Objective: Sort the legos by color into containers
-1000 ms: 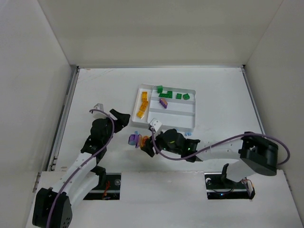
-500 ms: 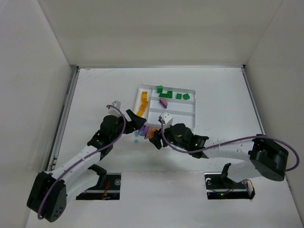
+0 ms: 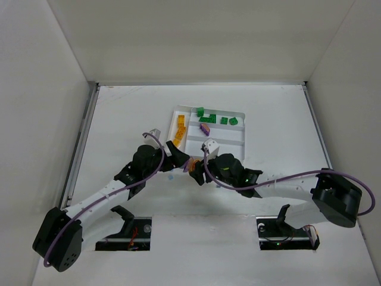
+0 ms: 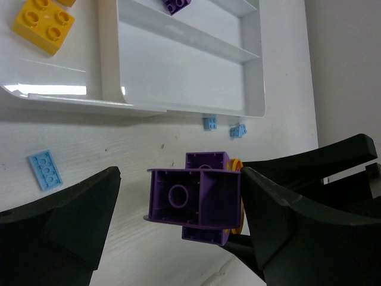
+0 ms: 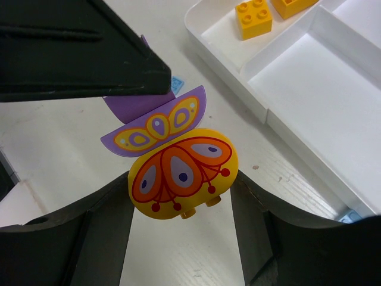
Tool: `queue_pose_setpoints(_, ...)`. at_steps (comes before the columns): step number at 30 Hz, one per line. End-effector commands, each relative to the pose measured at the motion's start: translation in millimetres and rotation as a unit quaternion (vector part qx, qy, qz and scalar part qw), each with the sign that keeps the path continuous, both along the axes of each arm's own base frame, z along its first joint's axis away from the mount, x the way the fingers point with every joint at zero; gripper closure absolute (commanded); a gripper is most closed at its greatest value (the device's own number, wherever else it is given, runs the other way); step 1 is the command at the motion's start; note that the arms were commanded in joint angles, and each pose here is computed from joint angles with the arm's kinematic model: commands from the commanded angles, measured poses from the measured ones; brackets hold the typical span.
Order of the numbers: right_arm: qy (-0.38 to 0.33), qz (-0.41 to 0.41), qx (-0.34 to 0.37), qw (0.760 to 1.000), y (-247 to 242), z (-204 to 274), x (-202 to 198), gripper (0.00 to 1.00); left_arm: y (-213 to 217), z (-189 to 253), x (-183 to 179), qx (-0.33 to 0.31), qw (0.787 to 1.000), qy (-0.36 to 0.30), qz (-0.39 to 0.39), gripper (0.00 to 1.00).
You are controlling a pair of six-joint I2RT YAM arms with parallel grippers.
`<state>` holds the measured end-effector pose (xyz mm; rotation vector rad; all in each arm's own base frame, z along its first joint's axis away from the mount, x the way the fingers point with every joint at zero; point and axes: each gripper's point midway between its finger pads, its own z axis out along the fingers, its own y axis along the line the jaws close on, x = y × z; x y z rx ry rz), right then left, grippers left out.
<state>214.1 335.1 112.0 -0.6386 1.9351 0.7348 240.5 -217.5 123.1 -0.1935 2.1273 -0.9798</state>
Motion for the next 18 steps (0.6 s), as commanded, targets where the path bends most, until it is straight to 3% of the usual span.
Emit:
queue_pose_setpoints(1,-0.017,-0.019,0.026,0.999,1,16,10,0.57,-3,16,3,-0.002,1.000,-0.015,-0.004,0.21)
queue_pose_setpoints(9,-0.020,-0.019,0.031,0.999,5,20,12,0.56,-11,13,0,-0.001,1.000,-0.007,-0.018,0.26)
queue_pose_setpoints(18,-0.021,-0.021,0.034,0.999,7,19,13,0.56,-20,19,0,-0.016,1.000,-0.007,-0.025,0.41)
